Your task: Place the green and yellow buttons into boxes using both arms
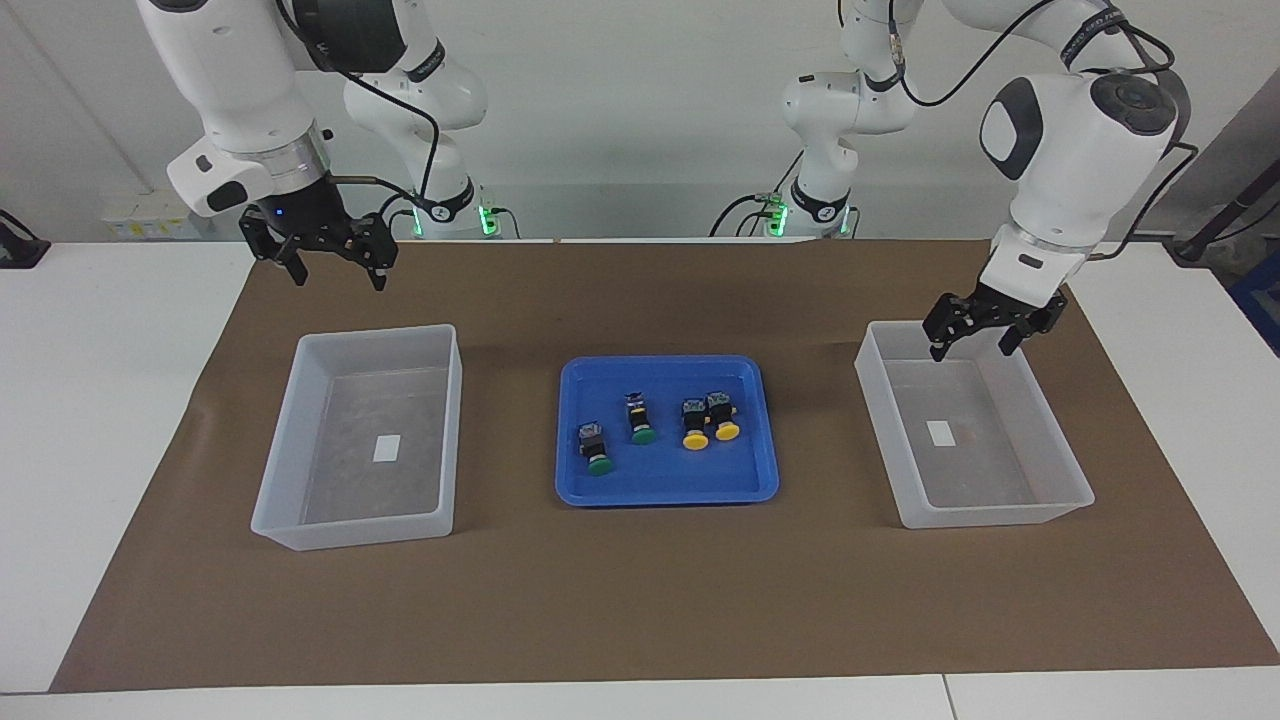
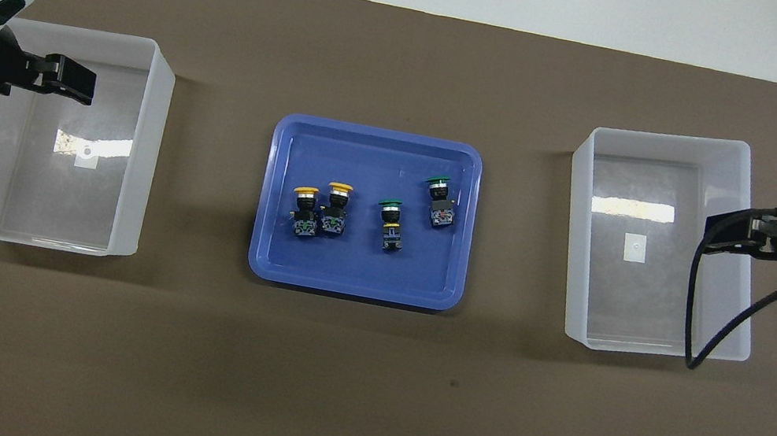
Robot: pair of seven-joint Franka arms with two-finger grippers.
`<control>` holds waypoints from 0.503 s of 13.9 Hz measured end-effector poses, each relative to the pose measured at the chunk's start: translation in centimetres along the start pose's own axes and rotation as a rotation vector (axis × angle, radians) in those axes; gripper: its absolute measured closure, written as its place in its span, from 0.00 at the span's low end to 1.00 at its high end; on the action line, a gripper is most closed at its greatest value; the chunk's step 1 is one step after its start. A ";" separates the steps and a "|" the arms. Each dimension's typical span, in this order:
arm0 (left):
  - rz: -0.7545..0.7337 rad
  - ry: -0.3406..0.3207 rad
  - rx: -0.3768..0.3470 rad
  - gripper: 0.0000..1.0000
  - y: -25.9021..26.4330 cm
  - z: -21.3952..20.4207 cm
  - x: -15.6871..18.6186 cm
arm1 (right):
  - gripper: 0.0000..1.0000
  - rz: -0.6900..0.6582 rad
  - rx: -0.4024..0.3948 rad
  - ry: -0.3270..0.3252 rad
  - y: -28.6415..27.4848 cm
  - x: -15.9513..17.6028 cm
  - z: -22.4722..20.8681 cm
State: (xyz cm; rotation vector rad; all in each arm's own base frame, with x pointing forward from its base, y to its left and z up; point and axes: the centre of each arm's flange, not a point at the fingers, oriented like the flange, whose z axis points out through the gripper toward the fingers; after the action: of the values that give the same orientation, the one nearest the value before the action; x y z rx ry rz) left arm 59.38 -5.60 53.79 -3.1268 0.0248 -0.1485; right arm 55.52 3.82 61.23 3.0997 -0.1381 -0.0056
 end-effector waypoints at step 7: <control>-0.011 0.012 -0.001 0.00 0.0 -0.2 -0.3 | 0.00 0.000 0.000 0.000 0.0 0.0 0.0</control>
State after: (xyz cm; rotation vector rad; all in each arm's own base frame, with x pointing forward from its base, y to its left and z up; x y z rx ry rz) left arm 59.10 -5.56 53.94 -3.1276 0.0077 -0.1668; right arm 55.52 3.82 61.23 3.0997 -0.1382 -0.0056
